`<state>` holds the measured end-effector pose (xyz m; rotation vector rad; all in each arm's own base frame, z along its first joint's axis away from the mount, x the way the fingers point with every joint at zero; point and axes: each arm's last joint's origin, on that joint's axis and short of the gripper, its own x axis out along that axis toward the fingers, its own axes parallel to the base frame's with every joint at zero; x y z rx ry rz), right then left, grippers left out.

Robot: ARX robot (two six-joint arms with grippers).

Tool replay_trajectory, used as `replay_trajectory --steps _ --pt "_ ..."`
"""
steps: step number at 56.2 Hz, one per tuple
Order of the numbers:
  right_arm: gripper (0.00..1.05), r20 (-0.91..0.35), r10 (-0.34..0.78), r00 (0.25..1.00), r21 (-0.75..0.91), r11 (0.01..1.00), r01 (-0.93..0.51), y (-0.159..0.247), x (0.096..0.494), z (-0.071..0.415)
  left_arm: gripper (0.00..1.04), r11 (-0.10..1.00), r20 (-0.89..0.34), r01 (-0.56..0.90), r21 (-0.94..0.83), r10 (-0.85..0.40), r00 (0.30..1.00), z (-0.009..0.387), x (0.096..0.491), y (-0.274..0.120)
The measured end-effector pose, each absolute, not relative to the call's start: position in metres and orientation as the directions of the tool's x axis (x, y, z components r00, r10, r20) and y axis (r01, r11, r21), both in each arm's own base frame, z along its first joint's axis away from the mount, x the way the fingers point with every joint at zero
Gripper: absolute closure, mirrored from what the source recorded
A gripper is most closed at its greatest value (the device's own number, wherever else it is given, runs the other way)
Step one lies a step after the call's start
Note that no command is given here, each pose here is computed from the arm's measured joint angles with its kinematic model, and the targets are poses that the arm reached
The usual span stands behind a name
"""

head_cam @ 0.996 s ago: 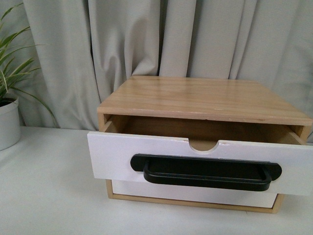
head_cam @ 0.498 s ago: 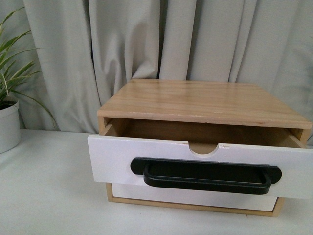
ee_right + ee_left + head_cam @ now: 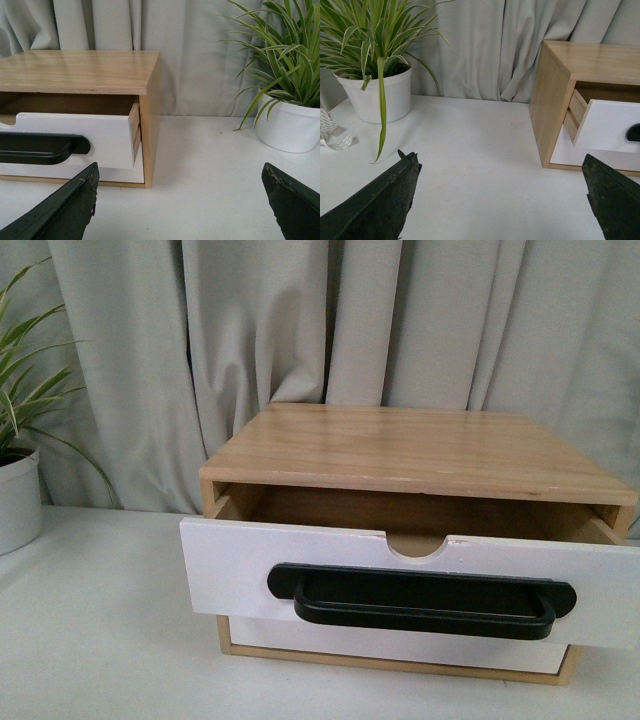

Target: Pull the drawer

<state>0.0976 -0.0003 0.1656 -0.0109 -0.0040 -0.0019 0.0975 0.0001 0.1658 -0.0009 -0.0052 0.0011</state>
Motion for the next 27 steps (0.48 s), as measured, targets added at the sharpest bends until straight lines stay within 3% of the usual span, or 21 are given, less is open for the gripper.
replay_trajectory --steps 27 --pt "0.09 0.004 -0.002 1.000 -0.010 1.000 0.002 -0.0003 0.0976 0.1656 0.06 1.000 0.005 -0.001 -0.001 0.001 1.000 0.1658 0.0975 0.0001"
